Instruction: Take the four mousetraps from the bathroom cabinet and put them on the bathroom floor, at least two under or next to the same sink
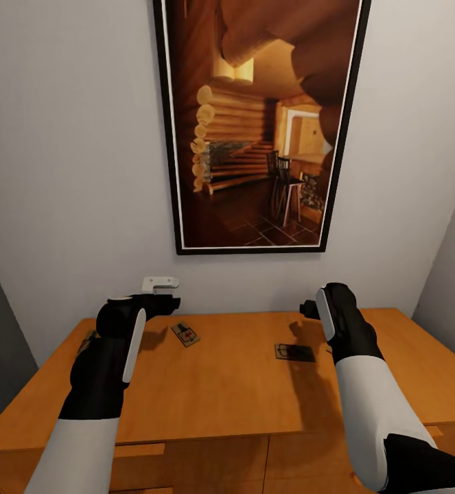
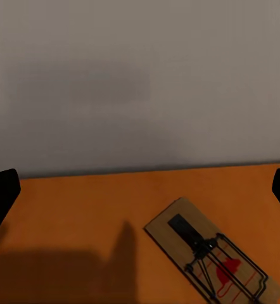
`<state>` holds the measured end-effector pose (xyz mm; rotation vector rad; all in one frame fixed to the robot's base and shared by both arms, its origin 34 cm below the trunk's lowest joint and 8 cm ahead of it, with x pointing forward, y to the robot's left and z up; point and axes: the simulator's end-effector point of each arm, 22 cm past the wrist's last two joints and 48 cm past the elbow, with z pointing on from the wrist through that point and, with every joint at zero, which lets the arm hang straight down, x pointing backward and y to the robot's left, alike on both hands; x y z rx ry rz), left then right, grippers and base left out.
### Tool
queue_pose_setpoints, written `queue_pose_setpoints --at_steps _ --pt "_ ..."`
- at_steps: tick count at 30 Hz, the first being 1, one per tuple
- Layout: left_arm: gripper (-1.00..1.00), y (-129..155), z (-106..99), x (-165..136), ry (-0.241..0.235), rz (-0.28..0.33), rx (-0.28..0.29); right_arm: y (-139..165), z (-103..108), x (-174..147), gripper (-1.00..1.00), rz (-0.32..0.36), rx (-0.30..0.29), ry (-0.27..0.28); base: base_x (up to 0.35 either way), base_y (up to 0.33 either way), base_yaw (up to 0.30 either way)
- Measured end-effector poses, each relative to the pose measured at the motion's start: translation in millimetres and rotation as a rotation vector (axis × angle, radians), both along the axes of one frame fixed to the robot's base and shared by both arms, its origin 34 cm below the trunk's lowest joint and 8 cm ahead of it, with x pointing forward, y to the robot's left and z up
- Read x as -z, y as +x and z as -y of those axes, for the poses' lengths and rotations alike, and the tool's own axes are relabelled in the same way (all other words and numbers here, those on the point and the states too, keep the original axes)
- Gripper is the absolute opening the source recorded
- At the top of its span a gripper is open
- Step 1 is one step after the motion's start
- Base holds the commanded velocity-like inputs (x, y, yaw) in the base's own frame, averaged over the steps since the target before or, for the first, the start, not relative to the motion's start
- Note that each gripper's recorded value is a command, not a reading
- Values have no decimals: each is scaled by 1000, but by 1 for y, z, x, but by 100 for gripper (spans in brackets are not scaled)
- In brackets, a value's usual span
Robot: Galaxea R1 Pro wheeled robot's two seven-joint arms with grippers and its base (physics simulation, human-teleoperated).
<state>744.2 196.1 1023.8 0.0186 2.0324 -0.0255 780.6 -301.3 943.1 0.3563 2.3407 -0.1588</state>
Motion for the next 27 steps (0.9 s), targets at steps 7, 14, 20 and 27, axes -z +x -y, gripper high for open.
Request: queue_pose_setpoints --at_steps 7,14,20,27 --pt "100 0 2 1 -1 -1 3 0 0 0 100 0 0 0 0 0 0" --pt "100 0 1 1 0 0 1 0 0 0 100 0 0 0 0 0 0" --pt "100 0 -2 1 0 2 -4 0 0 0 100 1 0 0 0 0 0" --pt "100 0 -4 1 -1 3 -8 0 0 0 100 0 0 0 0 0 0"
